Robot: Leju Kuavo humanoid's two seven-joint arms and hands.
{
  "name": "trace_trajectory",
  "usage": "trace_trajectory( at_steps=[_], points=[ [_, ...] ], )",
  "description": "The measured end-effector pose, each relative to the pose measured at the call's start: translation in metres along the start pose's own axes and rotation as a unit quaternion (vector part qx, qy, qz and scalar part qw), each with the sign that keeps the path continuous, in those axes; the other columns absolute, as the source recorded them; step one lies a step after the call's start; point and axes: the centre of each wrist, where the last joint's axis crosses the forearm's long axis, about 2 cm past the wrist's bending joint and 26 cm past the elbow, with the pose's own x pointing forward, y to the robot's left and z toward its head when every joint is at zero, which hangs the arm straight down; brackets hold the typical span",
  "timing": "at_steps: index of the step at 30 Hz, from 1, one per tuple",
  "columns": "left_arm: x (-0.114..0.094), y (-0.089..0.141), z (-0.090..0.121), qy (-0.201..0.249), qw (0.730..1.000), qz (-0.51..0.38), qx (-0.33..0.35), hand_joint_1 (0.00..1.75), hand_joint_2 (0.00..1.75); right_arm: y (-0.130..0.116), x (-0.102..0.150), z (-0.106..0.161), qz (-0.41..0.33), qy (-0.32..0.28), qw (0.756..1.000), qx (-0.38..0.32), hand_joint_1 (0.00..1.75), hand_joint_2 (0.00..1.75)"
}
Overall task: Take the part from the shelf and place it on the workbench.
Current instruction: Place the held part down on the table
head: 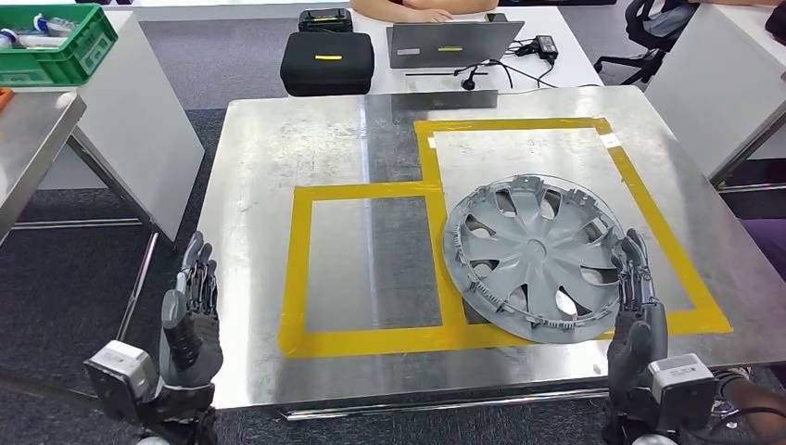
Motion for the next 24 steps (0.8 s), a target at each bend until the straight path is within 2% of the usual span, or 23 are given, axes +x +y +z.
trace_trajectory(
  at_steps=[13, 24],
  points=[
    [0.007, 0.005, 0.01, -0.002, 0.999, -0.019, 0.032, 0.0, 0.0, 0.011, 0.043, 0.014, -0.039, -0.079, 0.996, -0.01, 0.0, 0.0],
    [0.012, 0.008, 0.01, -0.012, 0.999, -0.023, 0.04, 0.0, 0.0, 0.018, 0.052, 0.02, -0.058, -0.086, 0.994, -0.022, 0.0, 0.0]
  ],
)
